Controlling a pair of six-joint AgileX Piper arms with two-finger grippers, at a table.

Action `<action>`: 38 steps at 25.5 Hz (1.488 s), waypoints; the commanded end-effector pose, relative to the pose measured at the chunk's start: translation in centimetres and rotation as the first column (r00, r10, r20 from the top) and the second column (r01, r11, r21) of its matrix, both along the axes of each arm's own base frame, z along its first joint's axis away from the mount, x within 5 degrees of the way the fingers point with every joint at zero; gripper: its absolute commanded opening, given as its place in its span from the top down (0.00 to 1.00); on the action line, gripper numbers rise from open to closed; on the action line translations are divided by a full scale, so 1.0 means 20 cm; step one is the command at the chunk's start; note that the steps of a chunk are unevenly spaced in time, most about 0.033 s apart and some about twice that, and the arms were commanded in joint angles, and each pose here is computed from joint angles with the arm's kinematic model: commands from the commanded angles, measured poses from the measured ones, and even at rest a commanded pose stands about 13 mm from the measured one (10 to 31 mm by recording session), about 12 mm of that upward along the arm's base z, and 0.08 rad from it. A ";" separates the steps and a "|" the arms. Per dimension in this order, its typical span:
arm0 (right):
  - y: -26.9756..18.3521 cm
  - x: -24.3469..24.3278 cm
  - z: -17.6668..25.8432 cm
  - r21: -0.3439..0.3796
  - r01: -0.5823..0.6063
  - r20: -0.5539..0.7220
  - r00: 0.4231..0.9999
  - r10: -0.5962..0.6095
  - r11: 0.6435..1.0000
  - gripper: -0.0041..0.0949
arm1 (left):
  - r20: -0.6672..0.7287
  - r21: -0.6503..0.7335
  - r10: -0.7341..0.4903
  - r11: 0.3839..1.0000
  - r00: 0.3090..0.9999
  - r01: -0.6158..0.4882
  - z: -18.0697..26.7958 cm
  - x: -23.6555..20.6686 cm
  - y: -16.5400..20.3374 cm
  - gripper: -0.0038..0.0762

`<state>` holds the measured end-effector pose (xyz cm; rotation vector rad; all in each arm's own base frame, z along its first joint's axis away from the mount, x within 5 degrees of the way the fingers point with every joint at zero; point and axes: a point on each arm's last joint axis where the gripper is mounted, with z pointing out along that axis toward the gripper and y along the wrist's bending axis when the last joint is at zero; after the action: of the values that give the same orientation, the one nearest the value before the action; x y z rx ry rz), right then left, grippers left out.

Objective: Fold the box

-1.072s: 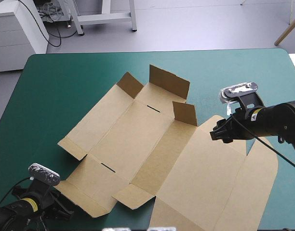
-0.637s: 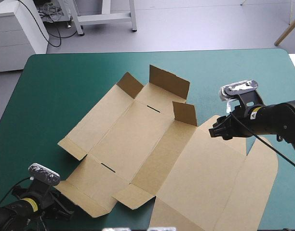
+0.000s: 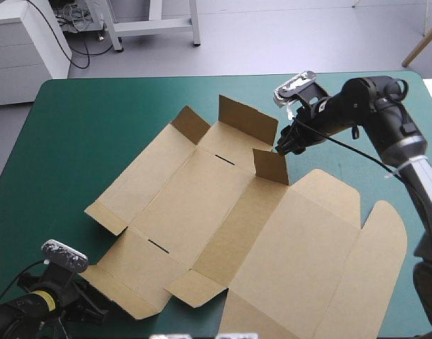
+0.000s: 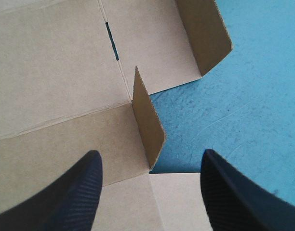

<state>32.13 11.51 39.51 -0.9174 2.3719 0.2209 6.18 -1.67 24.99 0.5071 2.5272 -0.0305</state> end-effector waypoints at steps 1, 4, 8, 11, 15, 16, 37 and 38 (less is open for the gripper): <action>0.03 0.09 -0.01 -0.011 -0.053 0.012 0.999 0.053 0.999 0.41 | 0.051 -0.024 0.002 1.000 0.999 -0.001 0.04 0.02 -0.01 0.96; 0.08 0.22 -0.19 -0.043 -0.096 -0.072 0.993 0.093 0.994 0.41 | 0.051 -0.024 0.002 1.000 0.999 -0.001 0.04 0.02 -0.01 0.96; 0.17 0.30 -0.35 -0.082 -0.184 -0.115 0.978 0.174 0.979 0.41 | 0.051 -0.024 0.002 1.000 0.999 -0.001 0.04 0.02 -0.01 0.96; 0.22 0.32 -0.40 -0.094 -0.218 -0.116 0.972 0.206 0.972 0.41 | 0.051 -0.024 0.002 1.000 0.999 -0.001 0.04 0.02 -0.01 0.96; 0.25 0.34 -0.45 -0.109 -0.224 -0.111 0.971 0.212 0.968 0.41 | 0.049 -0.023 0.002 1.000 0.999 -0.001 0.04 0.02 -0.01 0.96; 0.25 0.35 -0.47 -0.112 -0.225 -0.117 0.970 0.212 0.968 0.41 | 0.048 -0.023 0.003 1.000 0.999 -0.001 0.04 0.02 -0.01 0.96; 0.22 0.33 -0.49 -0.186 -0.261 -0.180 0.957 0.228 0.947 0.78 | 0.048 -0.023 0.003 1.000 0.999 -0.001 0.04 0.02 -0.01 0.96; 0.22 0.33 -0.50 -0.194 -0.261 -0.181 0.957 0.227 0.946 0.91 | 0.048 -0.023 0.003 1.000 0.999 -0.001 0.04 0.02 -0.01 0.96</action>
<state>39.25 16.16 26.66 -1.3571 2.5360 0.1649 6.17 -1.67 24.98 0.5073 2.5282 -0.0302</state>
